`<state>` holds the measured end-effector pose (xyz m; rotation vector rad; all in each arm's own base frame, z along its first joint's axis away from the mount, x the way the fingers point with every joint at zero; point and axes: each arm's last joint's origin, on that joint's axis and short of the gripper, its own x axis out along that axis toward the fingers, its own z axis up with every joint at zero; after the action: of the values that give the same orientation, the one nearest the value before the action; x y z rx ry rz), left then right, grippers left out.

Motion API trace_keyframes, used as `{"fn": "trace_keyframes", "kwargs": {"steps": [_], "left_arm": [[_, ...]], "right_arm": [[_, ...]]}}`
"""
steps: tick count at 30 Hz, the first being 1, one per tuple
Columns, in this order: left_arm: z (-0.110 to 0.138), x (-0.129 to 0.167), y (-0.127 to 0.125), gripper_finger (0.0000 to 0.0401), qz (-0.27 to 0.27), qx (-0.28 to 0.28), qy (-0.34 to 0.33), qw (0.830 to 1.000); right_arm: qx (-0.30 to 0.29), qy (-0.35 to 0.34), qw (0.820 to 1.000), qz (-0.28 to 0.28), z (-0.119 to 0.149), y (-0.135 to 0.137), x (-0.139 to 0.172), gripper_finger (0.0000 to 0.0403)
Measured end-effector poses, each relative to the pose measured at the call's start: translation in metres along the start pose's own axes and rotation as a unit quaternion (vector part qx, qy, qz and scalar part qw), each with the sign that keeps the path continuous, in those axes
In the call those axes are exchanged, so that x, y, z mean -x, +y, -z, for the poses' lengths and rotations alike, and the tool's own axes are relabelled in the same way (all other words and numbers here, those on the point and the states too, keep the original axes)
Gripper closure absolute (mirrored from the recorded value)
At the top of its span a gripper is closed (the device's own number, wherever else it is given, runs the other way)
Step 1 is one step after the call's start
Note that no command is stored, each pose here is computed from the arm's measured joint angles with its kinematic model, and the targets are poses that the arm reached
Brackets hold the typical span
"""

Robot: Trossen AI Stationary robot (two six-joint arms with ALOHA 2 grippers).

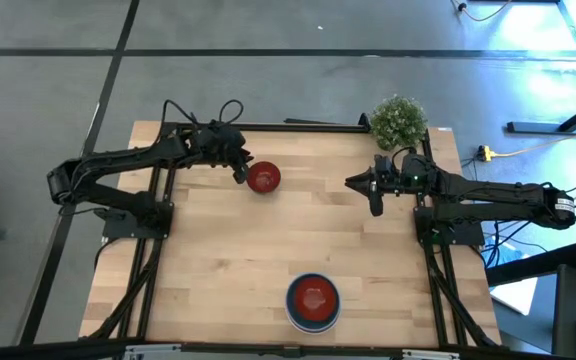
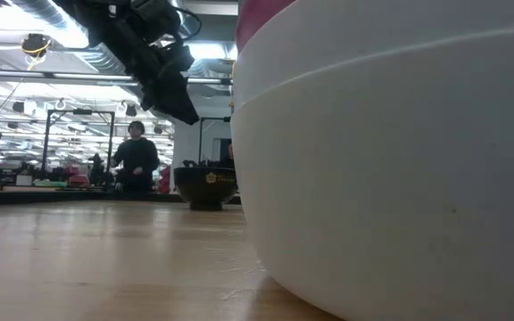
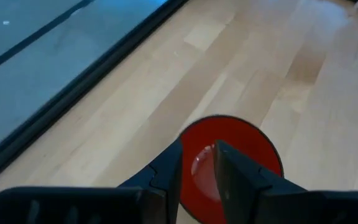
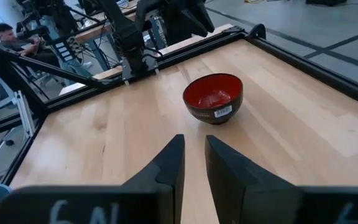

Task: Nest bowls inside each other
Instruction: Stack the red bowl on the black bowl

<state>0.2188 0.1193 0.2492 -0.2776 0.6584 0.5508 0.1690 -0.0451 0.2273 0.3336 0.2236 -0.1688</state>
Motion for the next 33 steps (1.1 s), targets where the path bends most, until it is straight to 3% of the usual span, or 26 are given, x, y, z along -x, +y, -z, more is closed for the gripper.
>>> {"fn": "trace_keyframes", "kwargs": {"steps": [14, 23, 28, 33], "left_arm": [[0.008, -0.004, 0.012, 0.0315, 0.007, 0.073, 0.049, 0.996], [0.022, -0.043, 0.021, 0.0316, -0.002, 0.085, 0.12, 0.989], [0.016, -0.054, 0.014, 0.0316, 0.045, 0.081, 0.09, 0.992], [0.006, -0.052, 0.013, 0.0316, 0.02, 0.073, 0.068, 0.995]], "right_arm": [[-0.013, -0.014, 1.0, -0.004, -0.003, 0.001, 0.0, 0.0338], [-0.012, -0.013, 1.0, -0.003, -0.003, 0.001, 0.0, 0.0337], [-0.011, -0.013, 1.0, -0.004, -0.003, 0.001, 0.0, 0.0337], [-0.01, -0.013, 1.0, -0.004, -0.003, 0.001, 0.0, 0.0337]]}}
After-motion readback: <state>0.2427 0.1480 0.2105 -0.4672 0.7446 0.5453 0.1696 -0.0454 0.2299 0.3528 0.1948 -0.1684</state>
